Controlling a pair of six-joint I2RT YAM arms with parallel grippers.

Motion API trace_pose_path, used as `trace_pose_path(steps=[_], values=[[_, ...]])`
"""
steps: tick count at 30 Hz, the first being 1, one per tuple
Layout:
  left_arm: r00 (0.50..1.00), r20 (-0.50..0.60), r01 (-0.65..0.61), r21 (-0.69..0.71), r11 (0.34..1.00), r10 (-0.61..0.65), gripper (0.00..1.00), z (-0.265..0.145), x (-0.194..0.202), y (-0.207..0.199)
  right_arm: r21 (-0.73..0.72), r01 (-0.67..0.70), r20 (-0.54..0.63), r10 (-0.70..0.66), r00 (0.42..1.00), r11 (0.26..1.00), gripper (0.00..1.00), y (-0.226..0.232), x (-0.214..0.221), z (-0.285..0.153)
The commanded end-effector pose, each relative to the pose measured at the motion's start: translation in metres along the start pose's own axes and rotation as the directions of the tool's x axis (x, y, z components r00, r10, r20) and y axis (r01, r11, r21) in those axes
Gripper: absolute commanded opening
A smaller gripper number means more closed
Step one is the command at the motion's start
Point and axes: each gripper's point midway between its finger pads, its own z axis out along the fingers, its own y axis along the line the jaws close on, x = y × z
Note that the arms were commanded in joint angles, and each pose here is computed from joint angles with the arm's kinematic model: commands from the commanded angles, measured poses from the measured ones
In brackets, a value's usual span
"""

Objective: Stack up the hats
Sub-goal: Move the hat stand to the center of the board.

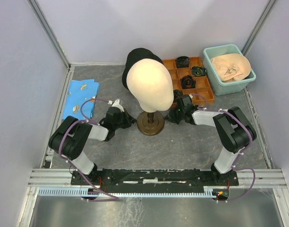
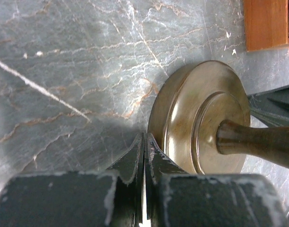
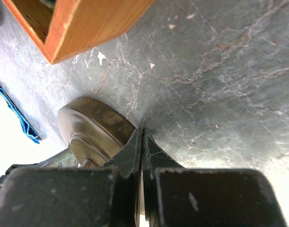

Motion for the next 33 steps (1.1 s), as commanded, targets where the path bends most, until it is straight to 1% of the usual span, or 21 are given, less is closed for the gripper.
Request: trace_pose_path(steps=[1, 12, 15, 19, 23, 25, 26, 27, 28, 29, 31, 33], values=[[0.999, -0.029, 0.035, 0.002, 0.999, -0.035, 0.03, -0.013, 0.012, -0.004, -0.077, 0.010, -0.003, -0.010, 1.000, 0.997, 0.02, 0.033, 0.002, 0.004], [0.998, -0.003, 0.059, -0.021, 0.998, -0.059, 0.03, -0.034, 0.017, -0.002, -0.100, 0.001, -0.002, -0.001, 1.000, 0.995, 0.02, 0.044, 0.004, 0.010], [0.998, 0.009, 0.059, -0.052, 0.997, -0.059, 0.03, -0.041, 0.014, 0.001, -0.110, -0.001, 0.006, 0.002, 1.000, 0.994, 0.02, 0.047, 0.002, 0.009], [0.998, 0.057, 0.019, -0.123, 0.992, -0.012, 0.03, -0.057, -0.005, 0.003, -0.100, 0.035, 0.050, -0.030, 0.998, 0.994, 0.02, 0.048, -0.008, -0.005], [0.988, 0.144, -0.027, -0.133, 0.991, 0.047, 0.03, -0.085, -0.051, -0.023, -0.086, 0.089, 0.076, -0.083, 0.994, 0.992, 0.02, 0.053, -0.021, -0.029], [0.979, 0.192, -0.041, -0.131, 0.990, 0.066, 0.03, -0.102, -0.077, -0.039, -0.056, 0.115, 0.114, -0.108, 0.988, 0.992, 0.03, 0.052, -0.034, -0.048], [0.976, 0.208, -0.045, -0.128, 0.991, 0.071, 0.05, -0.109, -0.090, -0.046, -0.043, 0.125, 0.141, -0.118, 0.983, 0.991, 0.03, 0.051, -0.044, -0.059], [0.978, 0.196, -0.049, -0.134, 0.990, 0.075, 0.09, -0.114, -0.095, -0.049, -0.037, 0.122, 0.182, -0.114, 0.977, 0.992, 0.04, 0.053, -0.059, -0.075], [0.978, 0.190, -0.056, -0.127, 0.990, 0.080, 0.16, -0.117, -0.104, -0.055, -0.014, 0.118, 0.210, -0.113, 0.971, 0.993, 0.06, 0.050, -0.071, -0.086], [0.981, 0.177, -0.063, -0.116, 0.991, 0.083, 0.21, -0.119, -0.110, -0.061, -0.013, 0.112, 0.246, -0.106, 0.964, 0.994, 0.07, 0.052, -0.087, -0.098], [0.986, 0.135, -0.083, -0.094, 0.992, 0.096, 0.23, -0.115, -0.118, -0.070, 0.002, 0.118, 0.314, -0.112, 0.943, 0.993, 0.10, 0.057, -0.121, -0.124], [0.987, 0.116, -0.106, -0.060, 0.993, 0.113, 0.28, -0.112, -0.125, -0.082, 0.033, 0.130, 0.381, -0.132, 0.915, 0.991, 0.17, 0.065, -0.160, -0.151]])
